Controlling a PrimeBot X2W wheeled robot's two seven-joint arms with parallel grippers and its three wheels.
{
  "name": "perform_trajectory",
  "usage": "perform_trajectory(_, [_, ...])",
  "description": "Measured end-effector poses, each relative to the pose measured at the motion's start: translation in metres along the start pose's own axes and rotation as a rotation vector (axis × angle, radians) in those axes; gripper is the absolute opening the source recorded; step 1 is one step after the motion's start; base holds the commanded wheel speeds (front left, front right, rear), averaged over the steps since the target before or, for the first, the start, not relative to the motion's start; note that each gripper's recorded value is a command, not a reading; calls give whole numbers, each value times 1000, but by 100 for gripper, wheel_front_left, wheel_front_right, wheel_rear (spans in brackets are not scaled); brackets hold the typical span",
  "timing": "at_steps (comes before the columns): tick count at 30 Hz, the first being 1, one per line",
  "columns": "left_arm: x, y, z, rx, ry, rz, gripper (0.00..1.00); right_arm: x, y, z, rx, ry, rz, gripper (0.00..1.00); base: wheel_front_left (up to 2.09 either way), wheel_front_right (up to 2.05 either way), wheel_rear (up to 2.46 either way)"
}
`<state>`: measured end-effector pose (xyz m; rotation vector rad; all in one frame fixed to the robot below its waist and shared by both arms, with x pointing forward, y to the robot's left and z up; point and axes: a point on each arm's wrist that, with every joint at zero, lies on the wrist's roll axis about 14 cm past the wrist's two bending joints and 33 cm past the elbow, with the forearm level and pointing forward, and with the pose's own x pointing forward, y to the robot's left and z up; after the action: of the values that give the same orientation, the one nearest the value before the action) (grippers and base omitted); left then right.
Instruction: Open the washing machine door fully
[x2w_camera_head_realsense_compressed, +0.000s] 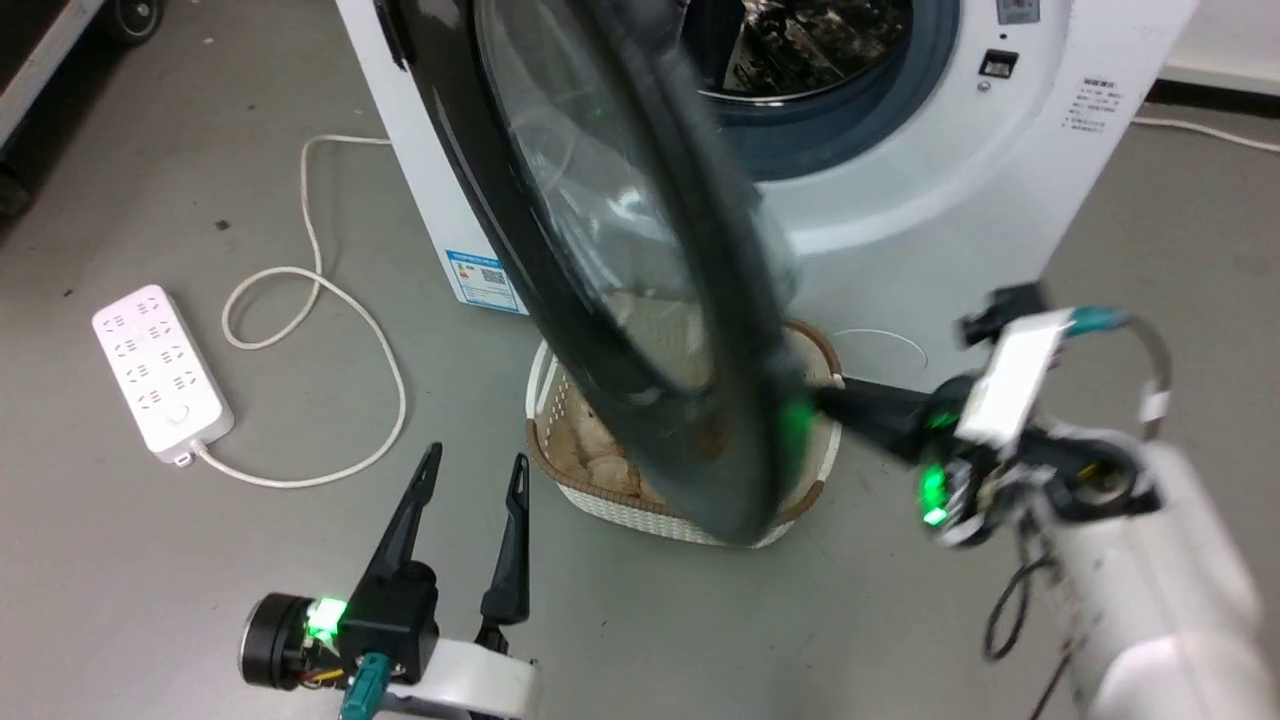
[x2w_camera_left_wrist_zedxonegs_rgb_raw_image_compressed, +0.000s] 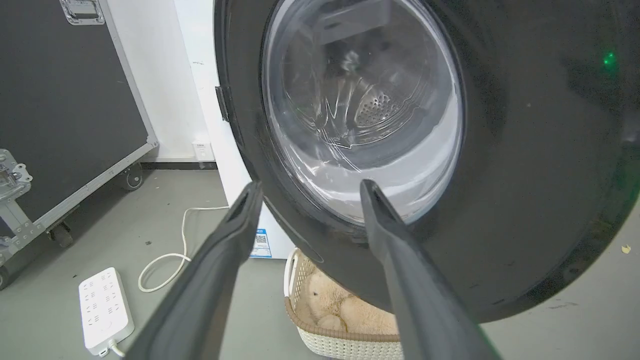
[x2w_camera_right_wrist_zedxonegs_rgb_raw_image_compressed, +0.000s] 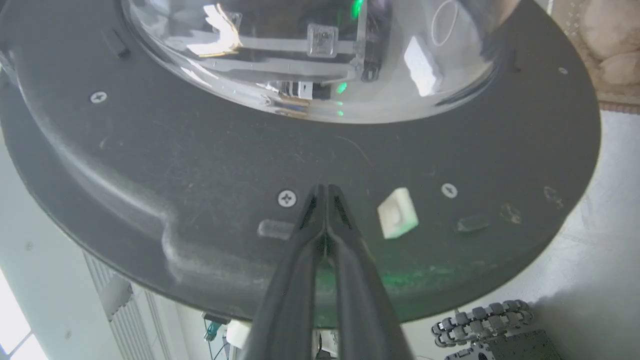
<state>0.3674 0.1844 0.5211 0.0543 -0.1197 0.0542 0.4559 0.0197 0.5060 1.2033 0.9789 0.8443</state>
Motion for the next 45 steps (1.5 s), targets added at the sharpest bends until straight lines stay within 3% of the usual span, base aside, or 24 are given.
perform_trajectory(3, [-8,2,-4,-1,16,7,100,19,6,-43,-11,99,38,0,0,0,0])
perform_trajectory(8, [-15,5,-7,-1,30,14,100,36,13,-78,-16,151,74,0,0,0,0])
perform_trajectory(13, [-17,7,-10,1,40,19,100,41,15,-79,-34,125,73,0,0,0,0])
perform_trajectory(14, [-16,8,-10,3,39,19,100,40,15,-75,-38,97,69,24,0,0,0])
perform_trajectory(15, [-16,8,-9,4,36,19,100,35,14,-61,-64,25,53,100,0,0,0])
perform_trajectory(18, [-15,8,-7,3,30,15,100,26,15,-44,-124,-50,31,100,0,0,0])
perform_trajectory(21, [-12,6,-4,-12,19,6,100,0,26,-2,-271,-251,0,100,0,0,0])
perform_trajectory(22, [-10,4,-2,-20,10,-6,100,-25,36,24,-425,-394,-39,100,0,0,0])
perform_trajectory(23, [-10,4,-2,-20,10,-6,100,-25,36,24,-425,-394,-39,100,0,0,0])
perform_trajectory(24, [-8,3,1,-28,0,-9,100,-55,44,46,-602,-547,-94,100,0,0,0])
perform_trajectory(25, [-8,3,1,-28,0,-9,100,-55,44,46,-602,-547,-94,100,0,0,0])
perform_trajectory(26, [-7,4,3,-34,-6,-9,100,-70,48,55,-679,-618,-121,100,0,0,0])
perform_trajectory(27, [-5,3,5,-53,-15,-19,100,-100,49,67,-841,-739,-197,100,0,0,0])
perform_trajectory(28, [-5,3,5,-53,-15,-19,100,-100,49,67,-841,-739,-197,100,0,0,0])
perform_trajectory(29, [-4,3,6,-61,-20,-32,100,-129,50,74,-1011,-830,-285,100,0,0,0])
perform_trajectory(30, [-4,3,6,-61,-20,-32,100,-129,50,74,-1011,-830,-285,100,0,0,0])
perform_trajectory(31, [-6,1,6,-58,-19,-57,100,-154,54,77,-1135,-917,-348,100,0,0,0])
perform_trajectory(34, [-7,-2,9,-60,-29,-76,100,-183,64,69,-1308,-1013,-420,100,0,0,0])
perform_trajectory(39, [-11,-7,10,-67,-29,-96,100,-205,49,29,-1409,-1077,-530,100,0,0,0])
perform_trajectory(45, [-16,-13,9,-75,-26,-116,100,-221,-5,-13,-1267,-1067,-669,100,0,0,0])
